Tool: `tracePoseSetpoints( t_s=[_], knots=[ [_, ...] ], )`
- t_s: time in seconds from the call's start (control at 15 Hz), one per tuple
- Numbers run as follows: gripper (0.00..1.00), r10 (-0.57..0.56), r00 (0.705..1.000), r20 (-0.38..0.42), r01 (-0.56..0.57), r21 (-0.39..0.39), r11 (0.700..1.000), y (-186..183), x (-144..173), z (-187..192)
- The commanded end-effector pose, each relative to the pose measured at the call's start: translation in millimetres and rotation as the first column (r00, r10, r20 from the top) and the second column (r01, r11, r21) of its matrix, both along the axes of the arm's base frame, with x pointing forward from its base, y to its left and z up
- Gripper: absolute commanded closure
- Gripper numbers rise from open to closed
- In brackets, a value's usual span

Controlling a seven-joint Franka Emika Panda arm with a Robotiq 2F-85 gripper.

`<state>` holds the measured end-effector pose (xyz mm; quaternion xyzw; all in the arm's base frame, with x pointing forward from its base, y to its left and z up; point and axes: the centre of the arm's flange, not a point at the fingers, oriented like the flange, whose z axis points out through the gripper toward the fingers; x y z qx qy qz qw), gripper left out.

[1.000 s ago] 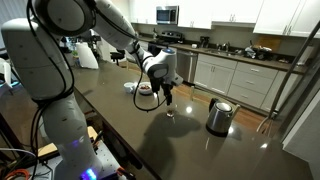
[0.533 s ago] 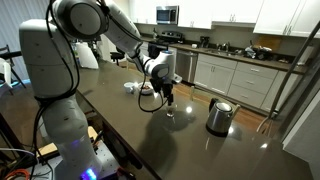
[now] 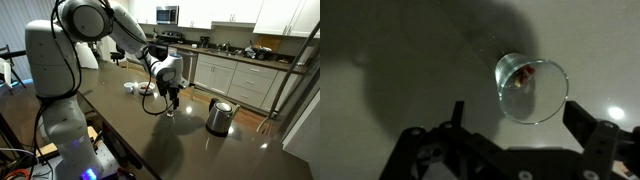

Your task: Pour the contents in the cup into the bowl

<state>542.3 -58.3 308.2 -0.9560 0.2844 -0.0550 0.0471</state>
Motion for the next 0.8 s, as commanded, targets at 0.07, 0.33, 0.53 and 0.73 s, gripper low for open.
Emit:
tracePoseSetpoints(
  t_s=[0.07,0.33,0.53,0.73],
  knots=[
    [0.0,-0.017,1.0,0.009,0.017,0.037,0.999,-34,2,-7],
    [0.15,-0.01,1.0,0.0,0.01,0.051,0.999,-35,4,-19],
    [0.17,-0.003,1.0,-0.012,0.004,0.057,0.998,-31,6,-28],
    [0.16,0.0,1.0,-0.022,0.002,0.062,0.998,-28,9,-35]
  ],
)
